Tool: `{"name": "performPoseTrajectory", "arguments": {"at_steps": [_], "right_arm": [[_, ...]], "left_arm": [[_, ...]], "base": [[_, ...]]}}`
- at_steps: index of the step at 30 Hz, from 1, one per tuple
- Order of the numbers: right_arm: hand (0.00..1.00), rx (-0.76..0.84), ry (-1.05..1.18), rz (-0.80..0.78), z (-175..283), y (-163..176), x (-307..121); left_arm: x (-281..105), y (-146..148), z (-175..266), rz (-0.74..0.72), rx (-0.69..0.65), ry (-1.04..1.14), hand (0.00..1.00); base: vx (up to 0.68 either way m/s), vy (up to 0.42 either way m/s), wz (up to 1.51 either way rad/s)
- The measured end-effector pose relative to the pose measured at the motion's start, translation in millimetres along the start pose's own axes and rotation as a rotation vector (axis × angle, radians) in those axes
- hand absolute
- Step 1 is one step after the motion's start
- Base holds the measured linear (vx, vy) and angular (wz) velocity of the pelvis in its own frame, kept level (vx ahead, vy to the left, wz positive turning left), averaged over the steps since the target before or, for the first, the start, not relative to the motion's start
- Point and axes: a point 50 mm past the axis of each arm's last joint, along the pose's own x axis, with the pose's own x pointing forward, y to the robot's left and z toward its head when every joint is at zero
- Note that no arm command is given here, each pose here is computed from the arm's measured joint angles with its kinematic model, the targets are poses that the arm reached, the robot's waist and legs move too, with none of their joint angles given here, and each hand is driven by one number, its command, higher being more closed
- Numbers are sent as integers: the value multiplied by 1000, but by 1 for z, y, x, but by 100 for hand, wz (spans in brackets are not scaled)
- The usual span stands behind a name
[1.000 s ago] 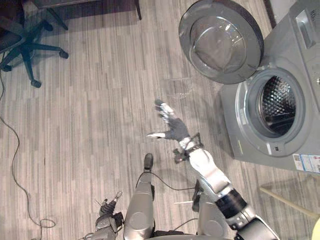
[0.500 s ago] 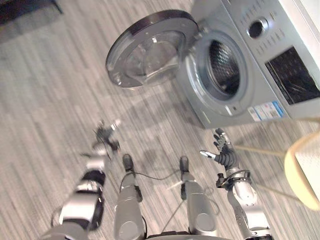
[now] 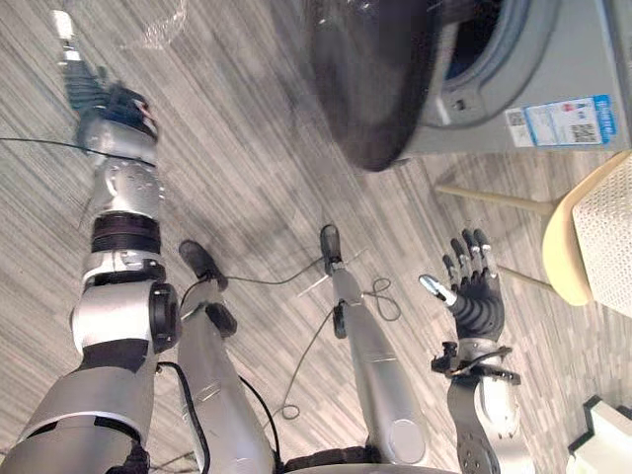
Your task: Pick up the laundry basket with both hands and put the clothes into the washing machine.
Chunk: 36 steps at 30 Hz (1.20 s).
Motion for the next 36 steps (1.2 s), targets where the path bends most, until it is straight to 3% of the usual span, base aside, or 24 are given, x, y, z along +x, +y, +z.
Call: {"name": "performPoseTrajectory", "arguments": {"at_steps": [5,12,16,18,24,29,34,36], "right_arm": [[0,17,-10,52,3,9,-1],[0,-53,-45,105,7,4,13],[0,-113,-36,39,3,-15,22],[0,-145,-16,31,-1,-22,26],[0,-190,113,12,-32,-34,33],[0,-337,224,29,-64,-40,64],[0,-479,252,20,-65,-50,104],[0,-519,253,-58,-57,-66,123]], "left_arm": [[-3,34,9,58,-6,-51,0],[-57,133,-71,273,69,191,0],[-123,189,-123,374,126,392,0],[-177,224,-149,449,164,537,0],[-287,287,-172,560,321,859,0],[-309,304,-173,348,646,1046,0],[-311,316,-166,267,803,1108,0],[-314,320,-162,257,839,1118,0]], "base": [[-1,-23,-7],[-32,3,15],[47,15,37],[105,15,42],[131,-22,31],[19,-1,41],[-14,24,35],[-40,35,30]]}}
